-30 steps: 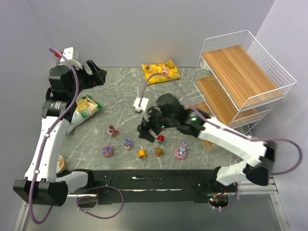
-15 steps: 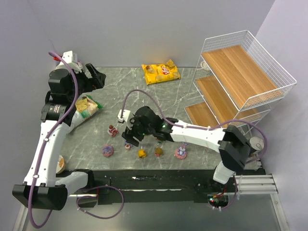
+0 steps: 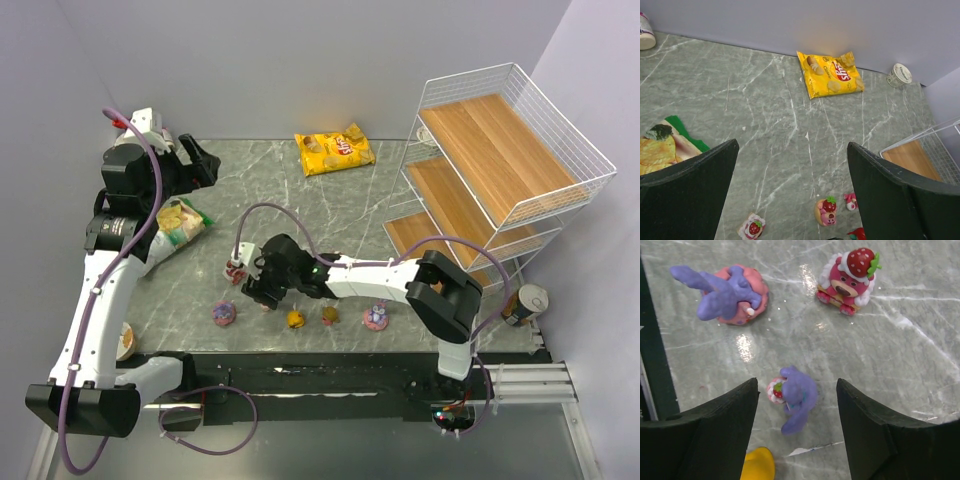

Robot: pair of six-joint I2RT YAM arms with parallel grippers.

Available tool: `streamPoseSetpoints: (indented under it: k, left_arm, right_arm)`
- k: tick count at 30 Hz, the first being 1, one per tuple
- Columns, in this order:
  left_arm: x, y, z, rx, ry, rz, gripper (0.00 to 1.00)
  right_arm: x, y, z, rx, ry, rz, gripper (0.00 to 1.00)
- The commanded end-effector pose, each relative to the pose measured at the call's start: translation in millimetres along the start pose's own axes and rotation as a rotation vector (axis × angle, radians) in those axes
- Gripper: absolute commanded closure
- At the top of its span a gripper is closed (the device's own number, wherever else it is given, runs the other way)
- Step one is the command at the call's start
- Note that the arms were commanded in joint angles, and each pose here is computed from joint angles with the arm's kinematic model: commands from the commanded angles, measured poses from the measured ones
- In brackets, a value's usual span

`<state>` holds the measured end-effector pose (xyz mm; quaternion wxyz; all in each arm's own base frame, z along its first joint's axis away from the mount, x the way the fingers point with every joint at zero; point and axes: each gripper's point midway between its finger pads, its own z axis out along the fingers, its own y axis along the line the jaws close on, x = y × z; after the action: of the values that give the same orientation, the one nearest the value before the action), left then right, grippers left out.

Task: Place and organize the plastic toys onto the shelf

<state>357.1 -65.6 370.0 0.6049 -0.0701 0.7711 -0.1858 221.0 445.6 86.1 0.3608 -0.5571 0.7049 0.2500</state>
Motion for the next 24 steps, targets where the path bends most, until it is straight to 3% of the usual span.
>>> streamPoseSetpoints:
  k: [1,4,8,10,17,24]
  left_arm:
    - [-21.4,-6.6,-10.9,0.01,-0.063,-0.002,0.04]
    - [-20.0,-6.1,-9.4,0.01,-0.059,-0.001,0.04]
    - [-20.5,-6.1,-8.8,0.01,-0.059,0.001,0.04]
    - [-19.8,-5.7,-7.8,0.009,-0.056,0.001,0.04]
    - [-23.7,-5.5,-6.1,0.003,-0.061,0.001,0.04]
    - [-34.2,-4.0,-6.2,-0.021,-0.077,0.008,0.04]
  right_arm:
    - [-26.8,-14.4,5.4,0.068,-0.059,-0.018,0.34]
    - [-21.4,-16.9,7.0,0.083,-0.029,0.0,0.52]
    - [-22.1,-17.7,0.9,0.099,-0.024,0.036,0.88]
    - [-24.4,-16.6,-3.5,0.105,-0.018,0.055,0.99]
    - [-70.1,-38.5,-55.2,0.227,-0.023,0.075,1.0]
    - [-143.8,-68.4,-177.8,0.408,-0.037,-0.031,1.0]
